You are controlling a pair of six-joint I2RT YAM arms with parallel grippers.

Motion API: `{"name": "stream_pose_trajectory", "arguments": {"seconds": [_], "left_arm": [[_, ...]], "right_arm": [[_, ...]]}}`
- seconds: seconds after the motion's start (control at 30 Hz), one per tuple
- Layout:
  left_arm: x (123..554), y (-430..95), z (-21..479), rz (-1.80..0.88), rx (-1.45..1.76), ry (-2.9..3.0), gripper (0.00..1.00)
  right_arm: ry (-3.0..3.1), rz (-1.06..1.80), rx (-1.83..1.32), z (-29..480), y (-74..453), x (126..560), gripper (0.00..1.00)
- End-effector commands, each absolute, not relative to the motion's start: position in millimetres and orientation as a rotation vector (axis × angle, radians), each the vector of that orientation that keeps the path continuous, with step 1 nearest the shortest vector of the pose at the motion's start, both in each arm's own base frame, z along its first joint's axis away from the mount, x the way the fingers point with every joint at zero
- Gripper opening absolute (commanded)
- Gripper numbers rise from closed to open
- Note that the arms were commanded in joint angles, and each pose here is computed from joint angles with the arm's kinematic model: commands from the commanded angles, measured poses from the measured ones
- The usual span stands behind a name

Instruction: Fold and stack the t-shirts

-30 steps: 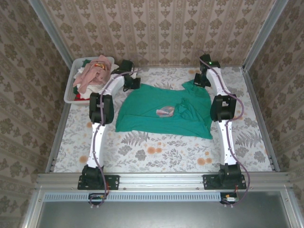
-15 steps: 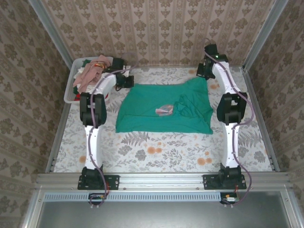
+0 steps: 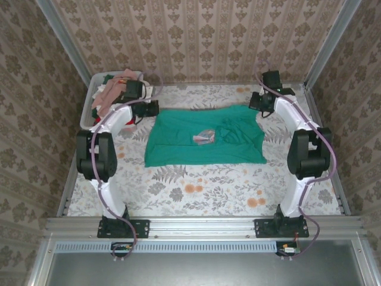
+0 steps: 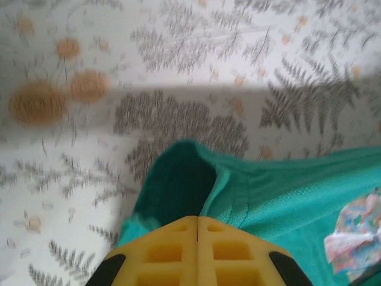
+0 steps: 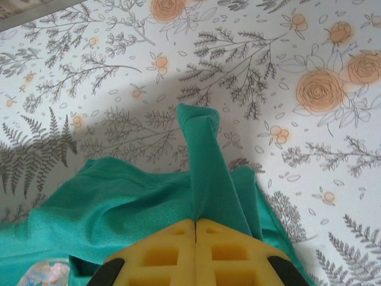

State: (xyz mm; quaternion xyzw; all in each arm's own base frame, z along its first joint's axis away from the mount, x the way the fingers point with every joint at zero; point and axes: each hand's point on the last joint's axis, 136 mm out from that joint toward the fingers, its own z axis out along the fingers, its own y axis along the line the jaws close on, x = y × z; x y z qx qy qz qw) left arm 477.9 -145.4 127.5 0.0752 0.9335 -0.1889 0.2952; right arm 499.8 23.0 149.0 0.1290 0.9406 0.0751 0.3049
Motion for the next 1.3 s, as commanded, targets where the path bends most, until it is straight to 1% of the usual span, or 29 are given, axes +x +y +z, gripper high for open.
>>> {"name": "stream_pose_trajectory", "arguments": {"seconds": [0.0, 0.3, 0.5, 0.6, 0.67, 0.7, 0.73, 0.77, 0.8, 0.9, 0.97, 1.03, 1.13, 1.27], "left_arm": [[469.4, -124.5, 112.5, -0.463, 0.129, 2.487, 0.0], [424.5, -109.5, 75.1, -0.427, 0.045, 2.547, 0.0], [401.2, -119.4, 61.6, -0.441, 0.066, 2.593, 0.0], [393.6, -122.3, 59.2, -0.463, 0.055, 2.604, 0.01], [387.2, -126.0, 58.4, -0.482, 0.059, 2.618, 0.1], [384.6, -127.4, 58.4, -0.488, 0.06, 2.622, 0.14], [382.0, -128.0, 58.8, -0.493, 0.058, 2.623, 0.26], [380.0, -127.1, 60.3, -0.494, 0.044, 2.621, 0.38], [378.8, -125.8, 62.6, -0.491, 0.036, 2.619, 0.42], [377.0, -121.2, 76.9, -0.491, 0.009, 2.599, 0.54], [379.8, -117.8, 89.1, -0.483, -0.006, 2.576, 0.57], [387.0, -116.5, 98.2, -0.47, -0.008, 2.554, 0.6], [403.6, -119.6, 101.9, -0.458, -0.001, 2.558, 0.6], [428.5, -128.7, 91.1, -0.392, 0.04, 2.614, 0.6]], "right_arm": [[2.424, 0.248, 0.341, 149.6, 26.2, 499.5, 0.0], [2.509, 0.253, 0.398, 101.6, 21.9, 462.7, 0.0], [2.561, 0.272, 0.432, 73.6, 23.8, 444.7, 0.0], [2.588, 0.231, 0.449, 65.5, 19.0, 437.0, 0.0], [2.6, 0.192, 0.462, 64.3, 14.1, 431.0, 0.0], [2.608, 0.187, 0.46, 64.1, 13.7, 428.3, 0.02], [2.62, 0.178, 0.465, 62.7, 13.0, 424.4, 0.09], [2.632, 0.18, 0.466, 62.3, 13.4, 421.5, 0.12], [2.638, 0.178, 0.464, 63.0, 13.2, 419.2, 0.12], [2.647, 0.163, 0.466, 72.5, 11.7, 411.7, 0.27], [2.622, 0.171, 0.469, 88.8, 12.1, 409.5, 0.39], [2.579, 0.185, 0.464, 107.5, 14.4, 411.9, 0.48], [2.532, 0.195, 0.457, 124.9, 17.9, 425.0, 0.51], [2.574, 0.155, 0.431, 116.3, 23.0, 452.1, 0.51]]}}
